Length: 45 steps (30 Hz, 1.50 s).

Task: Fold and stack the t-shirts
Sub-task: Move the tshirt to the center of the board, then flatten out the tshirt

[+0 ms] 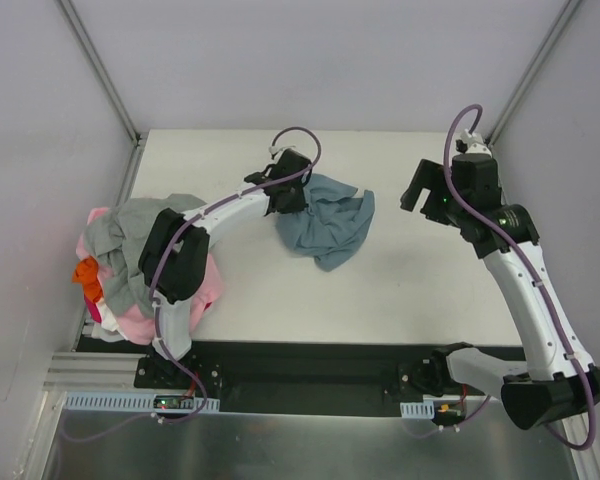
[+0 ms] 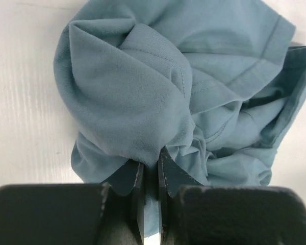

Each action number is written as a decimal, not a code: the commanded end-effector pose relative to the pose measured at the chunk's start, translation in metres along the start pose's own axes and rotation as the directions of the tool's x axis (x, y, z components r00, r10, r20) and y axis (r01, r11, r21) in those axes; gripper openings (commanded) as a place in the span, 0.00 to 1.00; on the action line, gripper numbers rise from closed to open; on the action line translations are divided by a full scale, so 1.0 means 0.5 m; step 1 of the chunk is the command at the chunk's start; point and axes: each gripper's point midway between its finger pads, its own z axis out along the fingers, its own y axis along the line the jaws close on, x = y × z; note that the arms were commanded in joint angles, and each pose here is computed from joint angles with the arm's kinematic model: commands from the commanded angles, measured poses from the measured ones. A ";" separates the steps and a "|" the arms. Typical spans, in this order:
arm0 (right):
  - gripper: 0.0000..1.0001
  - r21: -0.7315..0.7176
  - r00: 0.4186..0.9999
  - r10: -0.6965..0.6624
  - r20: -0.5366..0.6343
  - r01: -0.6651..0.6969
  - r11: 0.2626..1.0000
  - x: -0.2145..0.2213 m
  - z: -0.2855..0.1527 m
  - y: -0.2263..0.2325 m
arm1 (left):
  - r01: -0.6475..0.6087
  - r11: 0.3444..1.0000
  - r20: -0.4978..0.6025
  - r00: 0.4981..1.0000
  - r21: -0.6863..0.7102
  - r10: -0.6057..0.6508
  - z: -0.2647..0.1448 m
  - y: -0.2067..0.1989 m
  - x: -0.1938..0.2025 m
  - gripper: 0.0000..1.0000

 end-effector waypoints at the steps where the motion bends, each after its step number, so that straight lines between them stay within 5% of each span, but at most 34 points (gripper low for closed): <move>1: 0.96 -0.134 0.997 -0.005 0.081 0.016 0.991 -0.050 -0.024 0.052 | -0.032 0.995 0.119 0.993 0.095 0.021 -0.056 -0.058 -0.077 0.00; 7: 0.96 -0.238 0.999 0.002 0.033 0.006 0.971 -0.027 0.002 0.091 | -0.079 0.988 0.182 0.982 0.135 0.054 -0.101 -0.083 -0.124 0.06; 8: 0.96 -0.257 1.000 -0.002 0.029 0.009 0.966 -0.025 0.004 0.099 | -0.085 0.987 0.194 0.979 0.133 0.058 -0.113 -0.081 -0.130 0.17; 10: 0.96 -0.318 0.999 -0.003 0.034 0.014 0.948 -0.034 0.001 0.125 | -0.096 0.987 0.213 0.975 0.125 0.068 -0.130 -0.072 -0.142 0.54; 11: 0.96 -0.336 0.999 0.000 0.035 0.012 0.942 -0.040 0.000 0.134 | -0.099 0.988 0.225 0.972 0.123 0.069 -0.152 -0.068 -0.148 0.96; 12: 0.96 -0.348 1.000 0.005 0.028 0.005 0.937 -0.044 0.005 0.143 | -0.099 0.988 0.233 0.970 0.116 0.070 -0.165 -0.062 -0.155 0.99; 20: 0.96 -0.358 1.000 -0.001 -0.016 -0.004 0.934 -0.045 0.026 0.193 | 0.003 0.995 0.260 0.965 0.097 -0.028 -0.327 0.067 -0.156 0.99; 26: 0.96 -0.370 0.994 -0.036 -0.104 -0.005 0.929 0.013 0.052 0.215 | 0.032 0.990 0.200 0.978 0.138 -0.059 -0.327 0.083 -0.117 0.99; 32: 0.96 -0.332 0.999 -0.031 -0.027 0.020 0.943 -0.015 0.042 0.198 | 0.104 0.986 0.108 0.987 0.130 -0.118 -0.288 0.092 -0.065 0.97; 45: 0.96 -0.252 0.986 0.067 -0.155 -0.105 0.962 0.048 0.096 0.190 | 0.222 0.974 -0.045 0.974 -0.040 -0.224 -0.207 0.187 0.073 0.94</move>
